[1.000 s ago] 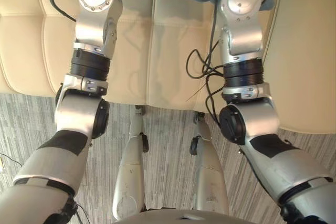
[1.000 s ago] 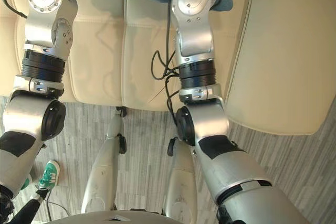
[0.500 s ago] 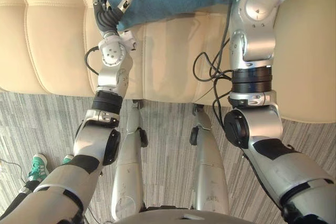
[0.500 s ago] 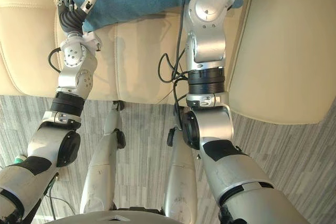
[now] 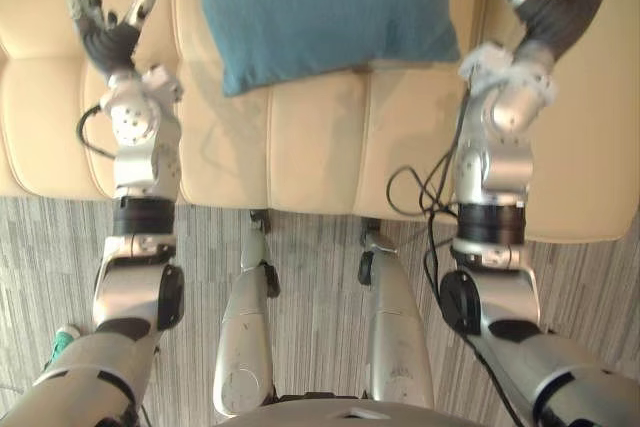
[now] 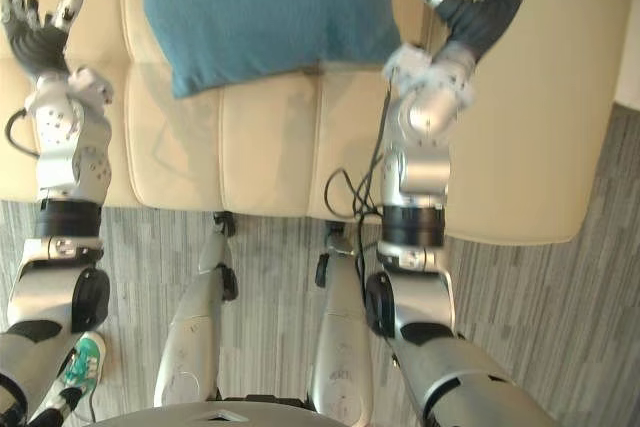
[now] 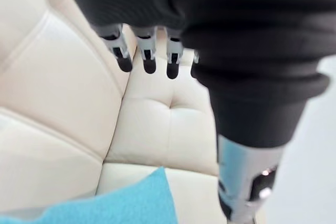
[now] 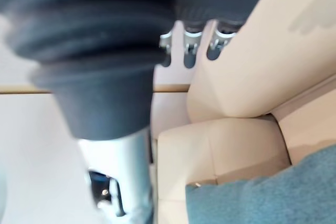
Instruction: Pick up cushions and gather them together orderly.
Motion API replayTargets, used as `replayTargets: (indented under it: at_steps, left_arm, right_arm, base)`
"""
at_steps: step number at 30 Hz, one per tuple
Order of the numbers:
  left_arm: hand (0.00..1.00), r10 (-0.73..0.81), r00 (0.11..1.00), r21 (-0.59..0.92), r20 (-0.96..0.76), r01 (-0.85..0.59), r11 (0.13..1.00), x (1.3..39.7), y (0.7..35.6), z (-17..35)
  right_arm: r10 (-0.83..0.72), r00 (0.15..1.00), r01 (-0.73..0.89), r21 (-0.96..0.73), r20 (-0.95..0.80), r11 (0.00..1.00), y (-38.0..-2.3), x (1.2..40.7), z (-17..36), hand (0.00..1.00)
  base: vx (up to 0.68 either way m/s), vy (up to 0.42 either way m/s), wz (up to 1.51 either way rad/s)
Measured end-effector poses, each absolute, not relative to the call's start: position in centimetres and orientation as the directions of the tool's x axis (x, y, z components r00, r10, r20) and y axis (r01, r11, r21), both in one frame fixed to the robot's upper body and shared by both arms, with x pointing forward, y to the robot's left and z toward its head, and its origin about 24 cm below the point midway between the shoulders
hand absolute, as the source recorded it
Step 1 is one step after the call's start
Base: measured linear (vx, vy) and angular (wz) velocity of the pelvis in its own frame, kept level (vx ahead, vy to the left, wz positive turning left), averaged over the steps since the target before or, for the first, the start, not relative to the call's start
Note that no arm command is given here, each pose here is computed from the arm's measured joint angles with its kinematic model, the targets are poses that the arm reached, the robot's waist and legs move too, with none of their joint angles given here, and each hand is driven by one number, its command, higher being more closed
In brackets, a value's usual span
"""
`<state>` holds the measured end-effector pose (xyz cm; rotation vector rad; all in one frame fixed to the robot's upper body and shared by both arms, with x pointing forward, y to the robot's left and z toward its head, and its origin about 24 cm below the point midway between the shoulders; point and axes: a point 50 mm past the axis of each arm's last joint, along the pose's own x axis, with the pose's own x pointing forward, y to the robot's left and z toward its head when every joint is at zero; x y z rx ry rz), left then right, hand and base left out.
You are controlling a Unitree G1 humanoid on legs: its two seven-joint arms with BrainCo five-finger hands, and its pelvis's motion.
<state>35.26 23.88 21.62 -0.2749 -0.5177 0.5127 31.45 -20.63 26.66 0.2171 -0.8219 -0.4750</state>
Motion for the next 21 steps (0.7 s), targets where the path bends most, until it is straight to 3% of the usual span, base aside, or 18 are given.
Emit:
replayTargets:
  at_steps: [3,6,9,11,14,16,21]
  left_arm:
    - [0.0,0.546,0.75,-0.337,0.373,-0.439,0.833,32.5,25.4,17.8]
    - [0.0,0.54,0.809,-0.296,0.232,-0.47,0.832,29.5,25.3,11.4]
    - [0.0,0.525,0.851,-0.277,-0.026,-0.511,0.814,25.1,24.0,3.4]
    - [0.0,0.493,0.849,-0.25,-0.189,-0.527,0.812,22.4,23.0,-0.9]
    - [0.0,0.436,0.799,-0.175,-0.415,-0.54,0.823,18.8,21.9,-6.2]
    - [0.0,0.395,0.729,-0.106,-0.559,-0.535,0.838,16.5,21.1,-9.4]
    - [0.0,0.33,0.568,-0.023,-0.754,-0.526,0.85,12.5,19.8,-13.6]
  right_arm:
    - [-0.417,0.662,0.319,0.27,0.623,0.909,-21.2,30.0,22.5,0.0]
    - [-0.367,0.809,0.327,0.166,0.459,0.93,-21.5,28.5,15.5,0.0]
    - [-0.35,0.915,0.33,0.128,0.203,0.935,-21.2,25.6,7.9,0.0]
    - [-0.347,0.937,0.342,0.085,0.042,0.936,-21.3,23.8,3.7,0.0]
    - [-0.336,0.918,0.343,-0.004,-0.212,0.939,-21.0,21.0,-2.2,0.0]
    - [-0.325,0.852,0.324,-0.074,-0.41,0.943,-20.5,18.8,-6.5,0.0]
    - [-0.334,0.672,0.319,-0.15,-0.661,0.936,-20.4,14.5,-11.9,0.0]
  base:
    - [0.04,-0.102,-0.01]
    - [0.08,-0.082,-0.05]
    - [0.12,-0.061,-0.1]
    - [0.17,-0.024,-0.18]
    - [0.14,0.002,-0.21]
    - [0.12,0.012,-0.13]
    - [0.07,0.022,-0.16]
